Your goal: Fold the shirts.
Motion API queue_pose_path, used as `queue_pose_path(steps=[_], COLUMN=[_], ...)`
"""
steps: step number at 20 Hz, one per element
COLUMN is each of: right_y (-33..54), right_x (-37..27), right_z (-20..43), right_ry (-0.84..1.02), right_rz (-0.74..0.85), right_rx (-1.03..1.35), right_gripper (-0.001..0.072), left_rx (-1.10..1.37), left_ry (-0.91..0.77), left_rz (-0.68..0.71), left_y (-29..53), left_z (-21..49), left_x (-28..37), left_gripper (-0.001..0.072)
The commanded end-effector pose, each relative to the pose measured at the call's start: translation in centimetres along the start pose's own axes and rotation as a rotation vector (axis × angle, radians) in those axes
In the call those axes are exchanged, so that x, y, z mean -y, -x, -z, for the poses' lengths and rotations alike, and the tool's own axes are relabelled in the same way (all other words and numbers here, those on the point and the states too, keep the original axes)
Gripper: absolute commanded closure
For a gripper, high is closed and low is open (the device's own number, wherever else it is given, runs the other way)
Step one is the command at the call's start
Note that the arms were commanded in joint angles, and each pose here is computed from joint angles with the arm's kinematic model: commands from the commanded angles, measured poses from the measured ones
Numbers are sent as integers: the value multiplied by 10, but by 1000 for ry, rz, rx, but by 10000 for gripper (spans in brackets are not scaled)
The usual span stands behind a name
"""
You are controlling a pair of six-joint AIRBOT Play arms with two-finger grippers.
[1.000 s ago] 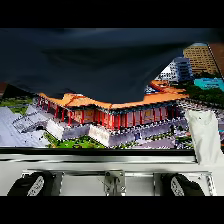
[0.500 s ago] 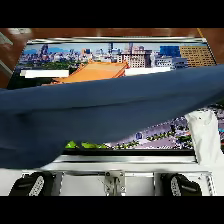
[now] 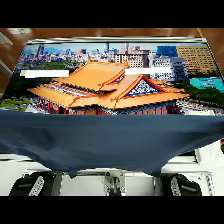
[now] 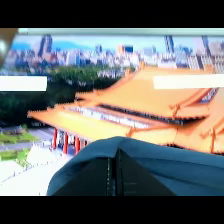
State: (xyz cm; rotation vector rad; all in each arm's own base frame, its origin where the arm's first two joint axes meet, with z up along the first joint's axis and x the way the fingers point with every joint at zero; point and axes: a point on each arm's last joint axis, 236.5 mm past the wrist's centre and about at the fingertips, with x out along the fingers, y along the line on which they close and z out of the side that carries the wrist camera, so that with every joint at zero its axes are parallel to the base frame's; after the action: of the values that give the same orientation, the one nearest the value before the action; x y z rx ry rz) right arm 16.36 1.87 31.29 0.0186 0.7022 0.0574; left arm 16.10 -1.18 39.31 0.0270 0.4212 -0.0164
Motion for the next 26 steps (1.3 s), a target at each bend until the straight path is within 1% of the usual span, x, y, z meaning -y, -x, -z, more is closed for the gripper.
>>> queue_pose_path(steps=[1,3,4,5,6,8,11,12,14,16,19,21,24,26], right_y=[-53,-114,-150,-191,-229,-296,-379,-404,-444,-473,-496,-506,-521,-521], right_x=[24,35,41,47,52,66,77,73,55,40,41,39,29,21], right_z=[38,54,49,32,12,-13,-18,-14,-2,-2,-20,-19,8,25], right_ry=[-76,-94,-88,-113,-163,-270,-410,-417,-323,-240,-220,-213,-241,-240], right_rz=[26,-11,-29,-46,-64,-86,-131,-150,-149,-119,-41,-22,-51,-89], right_rx=[-240,-356,-335,-259,-178,-92,-42,-40,-45,-1,126,149,66,-10], right_gripper=[636,636,637,636,637,636,636,636,636,636,636,636,636,636], left_rx=[-174,-177,-162,-153,-158,-235,-369,-391,-386,-351,-322,-313,-341,-412], left_ry=[33,60,89,118,165,243,277,289,333,369,329,287,248,242], left_rz=[40,109,141,161,170,174,207,208,182,155,138,141,158,185], left_y=[-67,-129,-164,-198,-237,-305,-385,-406,-437,-458,-478,-490,-502,-501], left_z=[38,42,43,46,53,82,137,152,168,172,179,185,203,223], left_x=[-2,5,7,7,4,-2,-2,-4,-11,-18,-17,-11,4,13], left_gripper=[671,670,671,671,671,671,670,670,670,671,670,671,670,670])
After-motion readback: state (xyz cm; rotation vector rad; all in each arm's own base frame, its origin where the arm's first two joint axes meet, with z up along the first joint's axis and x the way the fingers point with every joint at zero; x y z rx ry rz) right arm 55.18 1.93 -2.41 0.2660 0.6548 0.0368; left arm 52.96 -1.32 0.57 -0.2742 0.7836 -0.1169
